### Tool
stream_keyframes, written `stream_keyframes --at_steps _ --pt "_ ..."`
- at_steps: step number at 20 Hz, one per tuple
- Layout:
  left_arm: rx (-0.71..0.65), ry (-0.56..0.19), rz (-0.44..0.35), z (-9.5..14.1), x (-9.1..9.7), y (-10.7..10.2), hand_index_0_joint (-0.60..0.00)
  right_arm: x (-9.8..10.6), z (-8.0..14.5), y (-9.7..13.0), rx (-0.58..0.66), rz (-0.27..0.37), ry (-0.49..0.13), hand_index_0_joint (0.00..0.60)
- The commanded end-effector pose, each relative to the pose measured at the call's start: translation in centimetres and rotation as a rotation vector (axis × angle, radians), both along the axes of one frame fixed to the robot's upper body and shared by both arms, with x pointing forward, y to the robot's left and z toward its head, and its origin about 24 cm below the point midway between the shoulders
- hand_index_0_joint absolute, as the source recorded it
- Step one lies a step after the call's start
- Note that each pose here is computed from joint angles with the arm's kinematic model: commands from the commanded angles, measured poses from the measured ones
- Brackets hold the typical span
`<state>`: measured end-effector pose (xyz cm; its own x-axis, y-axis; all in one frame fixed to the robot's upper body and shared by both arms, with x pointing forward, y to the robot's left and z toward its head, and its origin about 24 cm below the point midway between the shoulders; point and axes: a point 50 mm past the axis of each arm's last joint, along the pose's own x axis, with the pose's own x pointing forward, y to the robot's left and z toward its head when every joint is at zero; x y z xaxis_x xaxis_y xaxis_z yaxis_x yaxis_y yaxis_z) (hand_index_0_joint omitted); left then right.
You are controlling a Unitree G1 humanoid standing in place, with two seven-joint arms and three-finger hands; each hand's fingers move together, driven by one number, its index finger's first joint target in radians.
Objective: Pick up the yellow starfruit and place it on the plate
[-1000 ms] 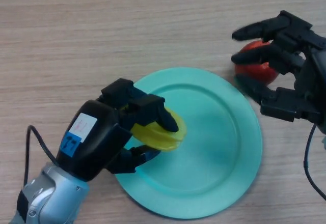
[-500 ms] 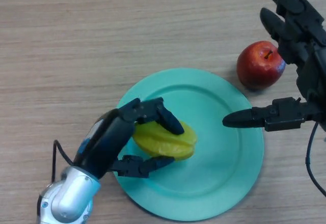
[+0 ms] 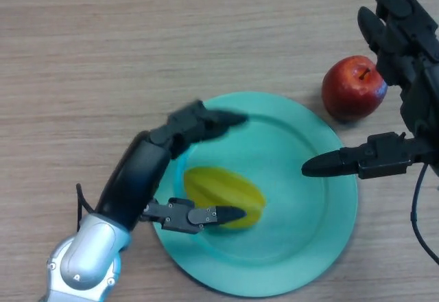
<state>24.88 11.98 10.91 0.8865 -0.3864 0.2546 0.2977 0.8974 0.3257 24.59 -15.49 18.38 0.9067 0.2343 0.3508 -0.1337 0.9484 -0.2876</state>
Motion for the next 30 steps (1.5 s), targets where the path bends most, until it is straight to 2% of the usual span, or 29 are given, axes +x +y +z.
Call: stream_keyframes --at_steps 1,4,9,10,14,17,19,21,24,30 --pt "-0.087 -0.222 -0.012 3.1 -0.5 0.1 0.000 -0.9 2.9 -1.2 -0.033 -0.046 -0.213 0.000" --pt "-0.091 -0.221 0.008 3.8 -0.2 0.4 0.000 -0.8 3.0 -1.2 -0.050 -0.040 -0.214 0.000" --pt "-0.091 -0.328 0.057 5.7 -0.5 0.9 0.000 -0.6 3.1 -1.2 -0.042 -0.038 -0.224 0.000" --pt "-0.104 -0.329 0.056 6.0 -0.6 1.0 0.000 -0.5 3.2 -1.2 -0.041 -0.035 -0.225 0.000" --pt "-0.237 -0.337 0.062 8.6 -1.0 2.7 0.000 -0.4 3.4 -1.4 -0.012 -0.029 -0.236 0.000" --pt "-0.340 -0.343 0.103 10.1 -0.9 4.7 0.000 -0.7 3.3 -1.7 -0.015 -0.030 -0.239 0.000" --pt "-0.354 -0.344 0.137 10.5 -0.4 5.1 0.000 -0.7 3.0 -1.5 0.001 -0.012 -0.219 0.000" --pt "-0.341 -0.348 0.144 10.7 -0.3 5.1 0.000 -0.6 2.9 -1.5 0.030 0.001 -0.212 0.000" --pt "-0.326 -0.350 0.167 10.7 -0.4 5.4 0.000 -0.6 2.6 -2.1 0.036 -0.016 -0.198 0.000" --pt "-0.145 -0.385 0.217 9.7 -0.4 5.3 0.000 -1.1 2.8 -2.3 -0.006 -0.020 -0.206 0.000"
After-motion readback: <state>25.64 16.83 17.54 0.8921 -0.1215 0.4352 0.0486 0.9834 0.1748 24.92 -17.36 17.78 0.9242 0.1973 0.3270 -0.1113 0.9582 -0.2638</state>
